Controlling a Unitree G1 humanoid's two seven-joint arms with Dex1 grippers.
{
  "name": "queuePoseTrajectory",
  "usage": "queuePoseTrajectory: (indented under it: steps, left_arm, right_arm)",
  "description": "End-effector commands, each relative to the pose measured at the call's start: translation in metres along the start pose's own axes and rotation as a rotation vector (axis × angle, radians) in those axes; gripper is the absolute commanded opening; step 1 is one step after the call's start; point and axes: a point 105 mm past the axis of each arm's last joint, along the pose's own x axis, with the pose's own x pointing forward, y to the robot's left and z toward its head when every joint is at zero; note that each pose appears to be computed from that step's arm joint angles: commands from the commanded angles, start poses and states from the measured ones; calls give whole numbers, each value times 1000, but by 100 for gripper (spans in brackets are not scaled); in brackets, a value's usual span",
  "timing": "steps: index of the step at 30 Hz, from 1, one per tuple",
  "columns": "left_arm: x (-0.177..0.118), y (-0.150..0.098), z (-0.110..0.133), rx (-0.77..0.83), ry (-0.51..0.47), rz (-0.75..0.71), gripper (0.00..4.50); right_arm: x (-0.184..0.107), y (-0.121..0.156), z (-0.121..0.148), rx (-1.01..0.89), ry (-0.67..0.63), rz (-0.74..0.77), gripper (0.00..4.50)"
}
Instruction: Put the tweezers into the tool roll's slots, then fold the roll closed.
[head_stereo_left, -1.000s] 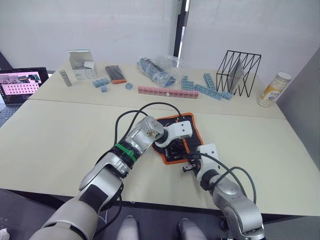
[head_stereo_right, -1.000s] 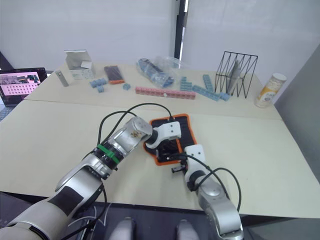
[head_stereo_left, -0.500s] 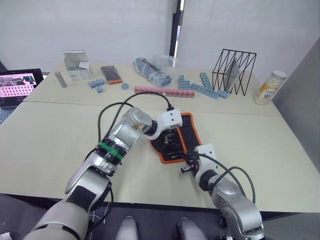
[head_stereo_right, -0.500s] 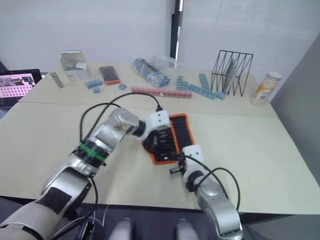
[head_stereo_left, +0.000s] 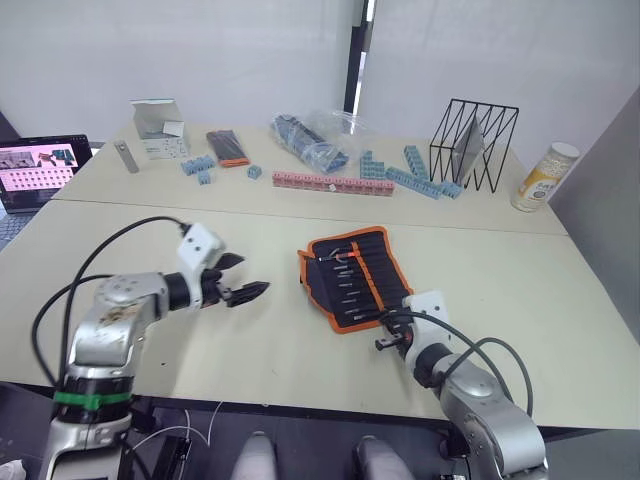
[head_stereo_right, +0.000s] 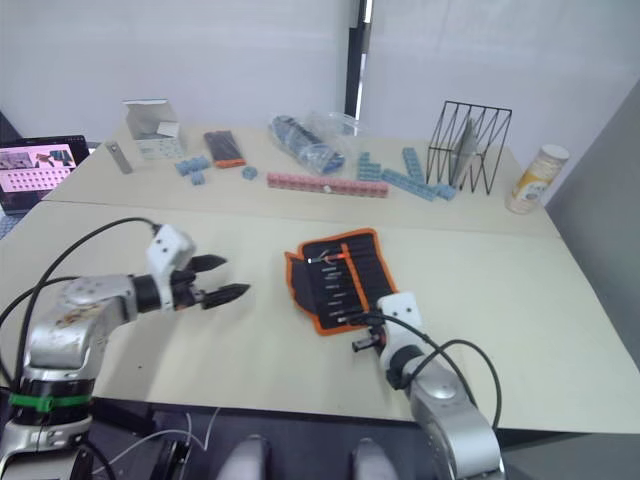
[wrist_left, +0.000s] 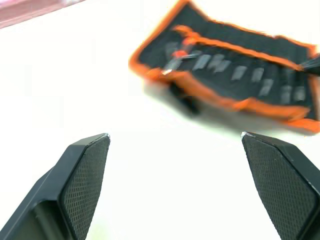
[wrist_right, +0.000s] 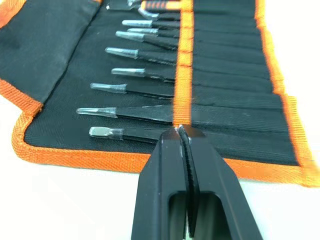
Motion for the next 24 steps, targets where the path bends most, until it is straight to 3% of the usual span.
queuePoseTrajectory:
  steps: [1,5,10,17,24]
  left_arm:
    - [-23,8,10,21,-108,65,450]
    - [-48,13,2,22,-135,98,450]
    - [-73,17,-3,13,-132,79,450]
    - [-76,20,-11,30,-130,98,450]
    - [-76,16,-15,32,-106,99,450]
  right_arm:
    - [-15,-8,29,-5,-149,-11,148]
    - [-28,-22,39,-3,-208,-16,289]
    - [-29,18,41,-31,-206,190,448]
    - [7,80,34,-116,-245,284,448]
    - [38,92,29,-272,-246,224,448]
